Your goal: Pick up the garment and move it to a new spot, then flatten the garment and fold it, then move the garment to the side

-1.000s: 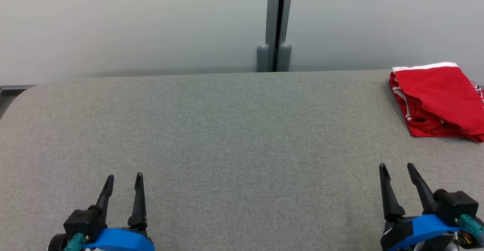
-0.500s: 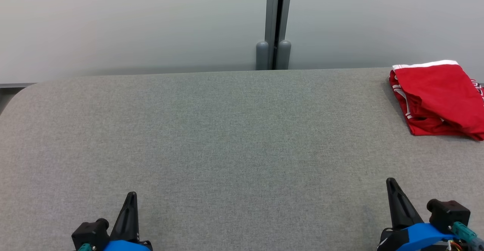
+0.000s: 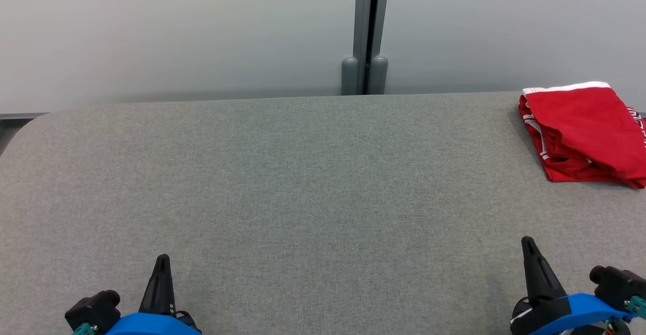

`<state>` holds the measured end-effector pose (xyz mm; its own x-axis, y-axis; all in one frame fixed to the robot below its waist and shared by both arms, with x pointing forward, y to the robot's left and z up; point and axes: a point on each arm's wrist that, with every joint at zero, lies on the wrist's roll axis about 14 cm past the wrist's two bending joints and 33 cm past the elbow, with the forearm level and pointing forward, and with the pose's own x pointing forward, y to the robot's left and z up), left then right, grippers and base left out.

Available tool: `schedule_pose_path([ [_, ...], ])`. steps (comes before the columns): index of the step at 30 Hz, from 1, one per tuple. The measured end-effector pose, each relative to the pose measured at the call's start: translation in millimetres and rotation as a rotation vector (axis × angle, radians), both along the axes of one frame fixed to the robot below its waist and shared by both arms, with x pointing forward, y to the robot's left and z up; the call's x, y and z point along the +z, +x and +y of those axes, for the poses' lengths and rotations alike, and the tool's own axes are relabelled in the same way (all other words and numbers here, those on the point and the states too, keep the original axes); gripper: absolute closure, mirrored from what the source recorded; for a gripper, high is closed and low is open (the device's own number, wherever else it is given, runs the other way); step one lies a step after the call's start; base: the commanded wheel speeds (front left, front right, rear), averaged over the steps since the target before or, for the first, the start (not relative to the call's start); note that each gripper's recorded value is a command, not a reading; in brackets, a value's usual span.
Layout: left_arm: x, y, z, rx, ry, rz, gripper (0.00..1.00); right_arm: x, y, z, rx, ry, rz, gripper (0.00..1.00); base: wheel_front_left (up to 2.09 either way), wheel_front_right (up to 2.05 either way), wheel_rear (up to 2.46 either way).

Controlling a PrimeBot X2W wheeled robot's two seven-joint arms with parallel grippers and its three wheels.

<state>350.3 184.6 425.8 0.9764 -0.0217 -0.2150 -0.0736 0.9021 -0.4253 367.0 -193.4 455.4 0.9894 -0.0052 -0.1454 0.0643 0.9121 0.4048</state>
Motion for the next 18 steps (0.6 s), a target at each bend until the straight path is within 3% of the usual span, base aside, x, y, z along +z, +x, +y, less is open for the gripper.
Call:
schedule_pose_path([
  [18, 12, 10, 7, 0.089, -0.266, -0.009, 1.0, 7, 4, -4, -0.058, 0.277, -0.012, 1.0, 0.0, 0.0, 0.0],
])
